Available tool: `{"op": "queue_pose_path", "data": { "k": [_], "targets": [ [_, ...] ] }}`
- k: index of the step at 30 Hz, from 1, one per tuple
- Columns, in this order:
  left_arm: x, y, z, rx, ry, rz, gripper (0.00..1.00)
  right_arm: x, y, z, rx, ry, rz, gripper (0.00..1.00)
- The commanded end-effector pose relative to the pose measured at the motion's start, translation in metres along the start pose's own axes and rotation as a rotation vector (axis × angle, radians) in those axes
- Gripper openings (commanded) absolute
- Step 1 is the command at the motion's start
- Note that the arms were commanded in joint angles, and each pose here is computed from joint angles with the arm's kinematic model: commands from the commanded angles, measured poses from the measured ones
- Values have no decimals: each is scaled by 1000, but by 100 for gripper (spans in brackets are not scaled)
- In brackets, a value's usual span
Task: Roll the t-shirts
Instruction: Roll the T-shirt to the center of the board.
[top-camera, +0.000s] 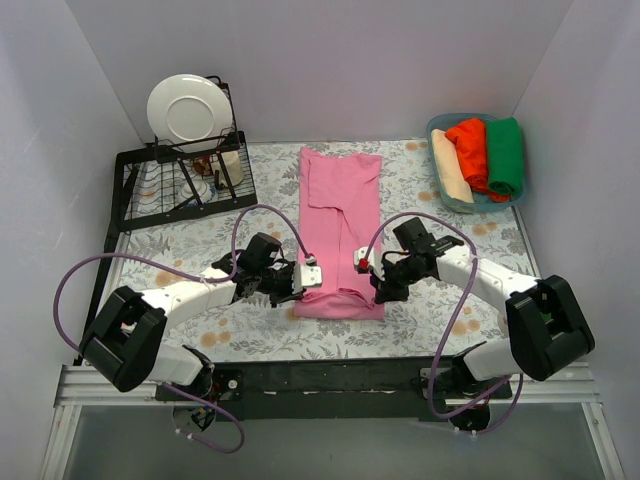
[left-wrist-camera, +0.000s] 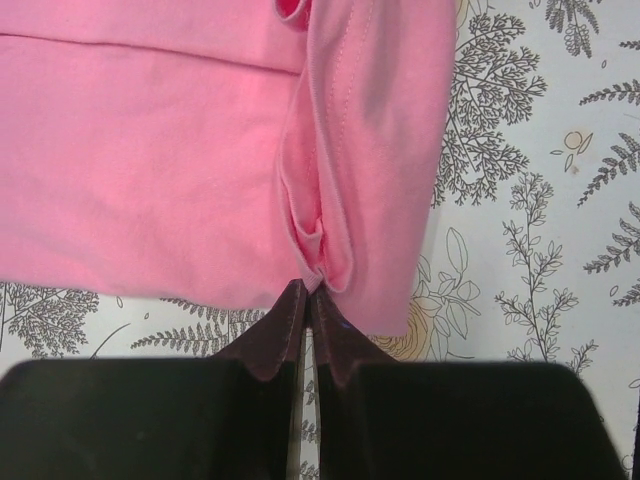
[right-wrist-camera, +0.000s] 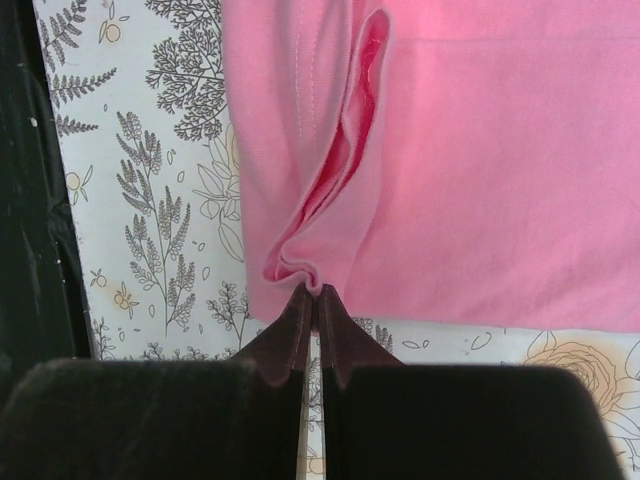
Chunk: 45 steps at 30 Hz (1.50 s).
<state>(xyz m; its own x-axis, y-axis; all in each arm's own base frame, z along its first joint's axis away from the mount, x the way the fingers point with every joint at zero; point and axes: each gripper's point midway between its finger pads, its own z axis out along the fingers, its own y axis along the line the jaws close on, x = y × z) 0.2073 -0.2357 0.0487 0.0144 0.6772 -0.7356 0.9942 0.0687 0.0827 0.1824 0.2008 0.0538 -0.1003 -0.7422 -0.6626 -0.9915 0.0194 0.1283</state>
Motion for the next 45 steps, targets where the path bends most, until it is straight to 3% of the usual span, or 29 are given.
{"op": "queue_pose_path", "data": {
  "k": [1, 6, 12, 16, 21, 28, 32, 38, 45],
  "targets": [
    [-9, 15, -7, -76, -17, 14, 0, -20, -18, -2, 33, -49, -40, 1],
    [-6, 19, -7, -102, -10, -17, 1, -20, -31, 0, 62, -30, -49, 1],
    [-23, 33, -19, -169, -28, -49, 25, -27, -44, -15, 138, -9, -31, 24],
    [-57, 46, -37, -202, -75, -35, 31, -27, -39, -27, 166, -7, -7, 41],
    [-78, 23, -46, -91, -145, -9, 34, -32, -22, -34, 161, -63, -29, 44],
    [-68, -20, -33, 107, -169, -31, 43, -28, -11, -24, 101, -76, -18, 44],
    [-54, -32, -21, 146, -150, 101, 50, -19, -9, -25, 116, -53, -52, 45],
    [-42, -33, -5, 195, -115, 127, 49, -14, -1, -18, 72, -62, -41, 45],
    [-24, -26, 14, 218, -47, 72, 34, -18, -14, -10, 80, -76, -40, 43]
  ]
}}
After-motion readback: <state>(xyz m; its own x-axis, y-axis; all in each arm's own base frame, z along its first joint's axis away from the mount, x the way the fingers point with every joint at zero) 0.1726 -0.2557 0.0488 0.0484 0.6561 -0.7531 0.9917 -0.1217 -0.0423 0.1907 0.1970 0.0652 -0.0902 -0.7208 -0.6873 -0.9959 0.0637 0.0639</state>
